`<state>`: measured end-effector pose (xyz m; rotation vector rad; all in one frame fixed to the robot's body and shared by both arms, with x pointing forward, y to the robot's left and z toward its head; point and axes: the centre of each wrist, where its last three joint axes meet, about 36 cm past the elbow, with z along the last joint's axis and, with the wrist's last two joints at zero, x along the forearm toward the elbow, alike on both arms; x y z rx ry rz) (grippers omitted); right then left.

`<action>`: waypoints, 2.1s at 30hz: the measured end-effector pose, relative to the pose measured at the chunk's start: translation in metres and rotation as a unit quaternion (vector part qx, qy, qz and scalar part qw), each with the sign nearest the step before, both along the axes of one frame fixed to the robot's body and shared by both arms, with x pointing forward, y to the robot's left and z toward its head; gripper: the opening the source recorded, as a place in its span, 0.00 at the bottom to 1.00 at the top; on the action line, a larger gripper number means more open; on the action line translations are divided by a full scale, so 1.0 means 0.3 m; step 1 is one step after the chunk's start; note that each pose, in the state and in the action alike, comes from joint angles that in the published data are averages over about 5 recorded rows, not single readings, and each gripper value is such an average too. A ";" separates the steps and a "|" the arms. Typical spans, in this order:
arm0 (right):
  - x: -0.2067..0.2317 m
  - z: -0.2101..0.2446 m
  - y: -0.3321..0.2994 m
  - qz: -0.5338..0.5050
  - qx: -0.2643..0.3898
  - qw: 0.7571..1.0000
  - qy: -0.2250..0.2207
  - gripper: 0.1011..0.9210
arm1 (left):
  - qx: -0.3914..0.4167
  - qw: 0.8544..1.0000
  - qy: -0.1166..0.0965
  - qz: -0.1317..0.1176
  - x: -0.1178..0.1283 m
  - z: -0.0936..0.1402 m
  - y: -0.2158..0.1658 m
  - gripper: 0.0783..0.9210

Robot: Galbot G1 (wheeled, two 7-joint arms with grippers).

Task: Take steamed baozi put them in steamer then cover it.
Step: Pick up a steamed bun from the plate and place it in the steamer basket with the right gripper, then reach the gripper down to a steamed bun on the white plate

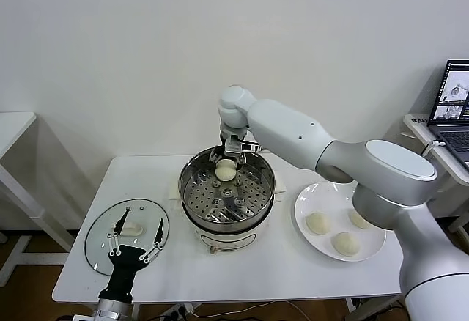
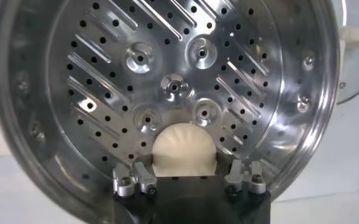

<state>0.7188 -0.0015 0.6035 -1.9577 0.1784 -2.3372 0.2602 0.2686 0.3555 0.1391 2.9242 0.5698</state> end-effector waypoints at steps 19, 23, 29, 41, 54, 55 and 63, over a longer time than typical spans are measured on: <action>-0.006 0.198 -0.152 -0.098 0.029 0.995 0.012 0.88 | -0.002 1.000 -0.004 0.007 0.012 0.005 -0.002 0.88; 0.005 0.279 -0.309 -0.195 0.057 0.979 0.037 0.88 | -0.001 1.000 -0.007 0.009 0.016 0.010 -0.006 0.88; 0.021 0.286 -0.614 -0.359 0.091 0.924 0.093 0.88 | 0.002 1.000 -0.009 0.006 0.021 0.019 -0.011 0.88; -0.093 0.016 -1.077 -0.563 0.089 0.803 0.175 0.88 | 0.000 1.000 -0.004 -0.002 0.028 0.016 -0.027 0.88; -0.188 -0.287 -1.190 -0.630 0.090 0.748 0.189 0.88 | 0.004 1.000 0.002 0.003 0.019 0.005 -0.024 0.88; -0.190 -0.304 -1.189 -0.632 0.091 0.746 0.188 0.88 | 0.005 1.000 0.002 0.003 0.018 0.006 -0.023 0.88; -0.200 -0.414 -1.166 -0.642 0.095 0.738 0.185 0.88 | 0.009 1.000 0.004 0.005 0.012 0.006 -0.017 0.88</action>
